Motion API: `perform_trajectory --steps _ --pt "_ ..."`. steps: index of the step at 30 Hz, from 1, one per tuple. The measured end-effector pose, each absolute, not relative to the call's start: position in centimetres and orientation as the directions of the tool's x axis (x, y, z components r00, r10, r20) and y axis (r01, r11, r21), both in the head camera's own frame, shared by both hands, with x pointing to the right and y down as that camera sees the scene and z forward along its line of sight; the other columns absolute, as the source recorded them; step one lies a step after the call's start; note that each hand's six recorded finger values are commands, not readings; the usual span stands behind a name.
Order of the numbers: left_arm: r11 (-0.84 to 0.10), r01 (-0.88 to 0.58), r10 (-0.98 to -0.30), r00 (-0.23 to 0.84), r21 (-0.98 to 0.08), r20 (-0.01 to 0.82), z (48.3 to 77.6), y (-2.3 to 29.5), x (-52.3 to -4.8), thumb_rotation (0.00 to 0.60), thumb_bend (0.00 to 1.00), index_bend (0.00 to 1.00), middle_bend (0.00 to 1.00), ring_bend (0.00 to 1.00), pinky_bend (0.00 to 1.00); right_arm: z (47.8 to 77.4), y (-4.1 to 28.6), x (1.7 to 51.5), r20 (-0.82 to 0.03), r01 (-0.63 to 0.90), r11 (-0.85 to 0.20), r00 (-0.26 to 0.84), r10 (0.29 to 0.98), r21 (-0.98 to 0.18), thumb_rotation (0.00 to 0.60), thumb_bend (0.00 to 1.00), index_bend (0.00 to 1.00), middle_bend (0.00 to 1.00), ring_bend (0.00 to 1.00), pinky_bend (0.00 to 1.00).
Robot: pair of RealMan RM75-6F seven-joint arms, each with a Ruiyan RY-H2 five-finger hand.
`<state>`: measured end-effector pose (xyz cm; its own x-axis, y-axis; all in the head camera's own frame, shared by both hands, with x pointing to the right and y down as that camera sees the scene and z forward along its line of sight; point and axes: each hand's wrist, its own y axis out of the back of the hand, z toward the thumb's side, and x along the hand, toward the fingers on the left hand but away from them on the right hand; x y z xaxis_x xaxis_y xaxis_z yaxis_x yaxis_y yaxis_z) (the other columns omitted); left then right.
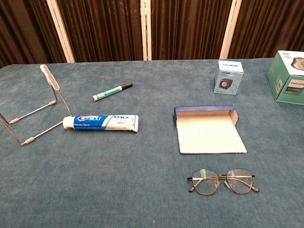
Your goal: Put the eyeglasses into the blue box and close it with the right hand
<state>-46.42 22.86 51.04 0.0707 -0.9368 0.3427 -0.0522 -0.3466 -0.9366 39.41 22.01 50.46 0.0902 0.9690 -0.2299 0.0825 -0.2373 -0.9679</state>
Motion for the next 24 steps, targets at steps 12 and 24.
perform_trajectory --steps 12,24 --pt "-0.351 -0.055 -0.935 0.063 -0.935 0.348 51.2 22.7 -46.6 0.600 0.00 0.00 0.00 0.00 0.00 51.5 22.2 38.8 -0.274 0.086 -0.284 0.111 0.955 -0.955 0.600 0.00 0.03 0.00 0.00 0.00" --pt "-0.393 -0.028 -0.920 0.011 -0.919 0.393 53.0 21.4 -47.3 0.600 0.00 0.00 0.00 0.00 0.00 57.6 20.4 33.0 -0.510 0.081 -0.559 0.319 0.799 -0.826 0.600 0.04 0.35 0.00 0.00 0.00"
